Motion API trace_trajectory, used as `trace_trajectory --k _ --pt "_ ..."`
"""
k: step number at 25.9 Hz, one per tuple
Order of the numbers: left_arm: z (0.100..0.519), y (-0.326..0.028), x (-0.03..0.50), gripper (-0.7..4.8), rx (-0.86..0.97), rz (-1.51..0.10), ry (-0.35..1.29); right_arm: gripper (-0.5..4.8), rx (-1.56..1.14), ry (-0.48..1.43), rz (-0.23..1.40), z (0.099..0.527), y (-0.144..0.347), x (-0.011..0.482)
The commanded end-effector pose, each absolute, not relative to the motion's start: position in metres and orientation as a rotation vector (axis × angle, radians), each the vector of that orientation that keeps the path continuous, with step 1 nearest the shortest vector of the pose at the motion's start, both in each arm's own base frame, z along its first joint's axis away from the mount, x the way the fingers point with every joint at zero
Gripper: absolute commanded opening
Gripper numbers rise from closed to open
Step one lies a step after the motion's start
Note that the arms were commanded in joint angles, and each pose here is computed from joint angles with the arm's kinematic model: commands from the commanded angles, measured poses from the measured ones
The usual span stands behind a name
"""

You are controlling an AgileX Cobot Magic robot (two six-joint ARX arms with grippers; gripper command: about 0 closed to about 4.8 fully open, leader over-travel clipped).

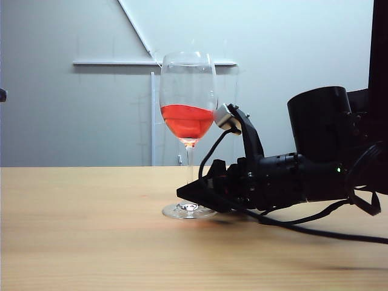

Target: Gently pick up the goblet, rotate it counterclockwise for two full turns (viewing from above), and then place it back on the table.

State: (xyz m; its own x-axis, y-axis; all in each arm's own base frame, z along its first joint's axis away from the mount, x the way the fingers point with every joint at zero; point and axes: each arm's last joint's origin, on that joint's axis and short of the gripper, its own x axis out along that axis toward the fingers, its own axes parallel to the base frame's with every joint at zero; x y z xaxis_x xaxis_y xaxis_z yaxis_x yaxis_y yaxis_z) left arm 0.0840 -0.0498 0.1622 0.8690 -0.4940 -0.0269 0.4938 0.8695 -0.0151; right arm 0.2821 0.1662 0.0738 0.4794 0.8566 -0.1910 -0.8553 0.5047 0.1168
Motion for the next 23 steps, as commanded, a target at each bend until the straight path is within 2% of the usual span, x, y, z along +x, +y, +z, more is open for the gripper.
trace_trajectory --k 1,4,11,15,23 --pt "0.1640 -0.0499 0.0838 -0.05 -0.010 -0.521 0.022 1.40 0.017 0.306 1.037 0.0664 0.1648 0.2795" --pt "0.1641 -0.0499 0.0838 -0.05 -0.010 -0.521 0.022 1.70 0.017 0.296 1.038 0.0673 0.1649 0.2796" --pt "0.1641 -0.0499 0.0838 -0.05 -0.010 -0.521 0.022 1.82 0.017 0.279 1.037 0.0699 0.1650 0.2801" --pt "0.1641 -0.0499 0.0838 -0.05 -0.009 -0.521 0.021 2.11 0.026 0.273 1.032 0.0720 0.1640 0.2810" --pt "0.1640 -0.0499 0.0838 -0.05 -0.010 -0.521 0.022 2.12 0.045 0.245 1.021 0.0745 0.1582 0.2789"
